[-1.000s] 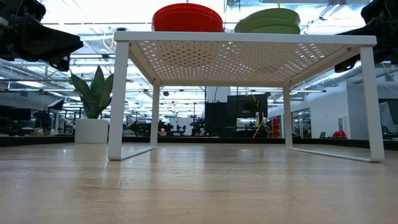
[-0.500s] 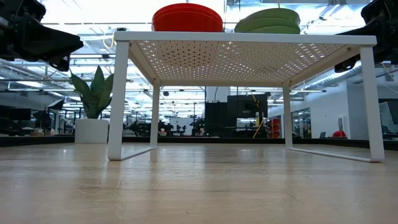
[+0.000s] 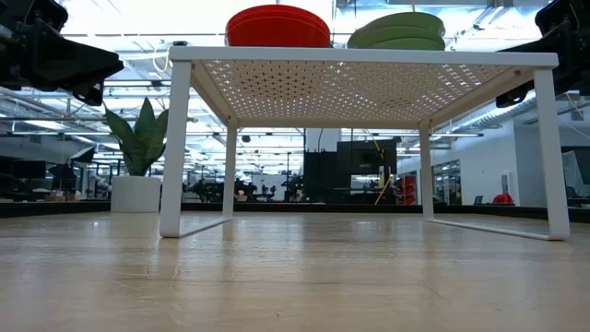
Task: Pick & Place Mini bowls
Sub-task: Return to Home Position
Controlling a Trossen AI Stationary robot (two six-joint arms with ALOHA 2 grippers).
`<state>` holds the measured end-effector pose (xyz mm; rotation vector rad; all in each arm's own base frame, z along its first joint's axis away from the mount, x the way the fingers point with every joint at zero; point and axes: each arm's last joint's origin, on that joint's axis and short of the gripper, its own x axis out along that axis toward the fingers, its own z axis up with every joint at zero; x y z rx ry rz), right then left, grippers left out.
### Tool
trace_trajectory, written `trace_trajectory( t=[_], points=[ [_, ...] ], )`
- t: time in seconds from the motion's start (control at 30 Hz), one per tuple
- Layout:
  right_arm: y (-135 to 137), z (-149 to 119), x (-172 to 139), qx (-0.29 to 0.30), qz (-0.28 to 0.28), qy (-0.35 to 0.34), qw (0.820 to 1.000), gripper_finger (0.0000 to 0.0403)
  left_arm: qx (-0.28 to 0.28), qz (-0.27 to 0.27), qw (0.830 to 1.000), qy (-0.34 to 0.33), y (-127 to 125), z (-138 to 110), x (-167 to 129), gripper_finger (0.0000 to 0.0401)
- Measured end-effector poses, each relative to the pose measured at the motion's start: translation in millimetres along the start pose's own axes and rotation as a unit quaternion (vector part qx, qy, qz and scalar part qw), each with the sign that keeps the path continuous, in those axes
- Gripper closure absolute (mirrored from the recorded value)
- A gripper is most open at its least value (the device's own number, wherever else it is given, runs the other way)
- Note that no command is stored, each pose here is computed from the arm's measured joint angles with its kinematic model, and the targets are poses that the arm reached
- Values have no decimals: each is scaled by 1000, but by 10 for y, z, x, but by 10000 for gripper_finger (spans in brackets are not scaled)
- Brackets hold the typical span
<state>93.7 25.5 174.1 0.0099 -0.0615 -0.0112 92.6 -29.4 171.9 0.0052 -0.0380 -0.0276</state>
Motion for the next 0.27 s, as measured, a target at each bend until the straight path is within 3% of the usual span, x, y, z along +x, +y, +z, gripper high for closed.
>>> trace_trajectory(
  t=[0.27],
  points=[
    [0,-1,0,0,0,0,1000,307,0,0,1000,0,0,-1,0,339]
  ],
)
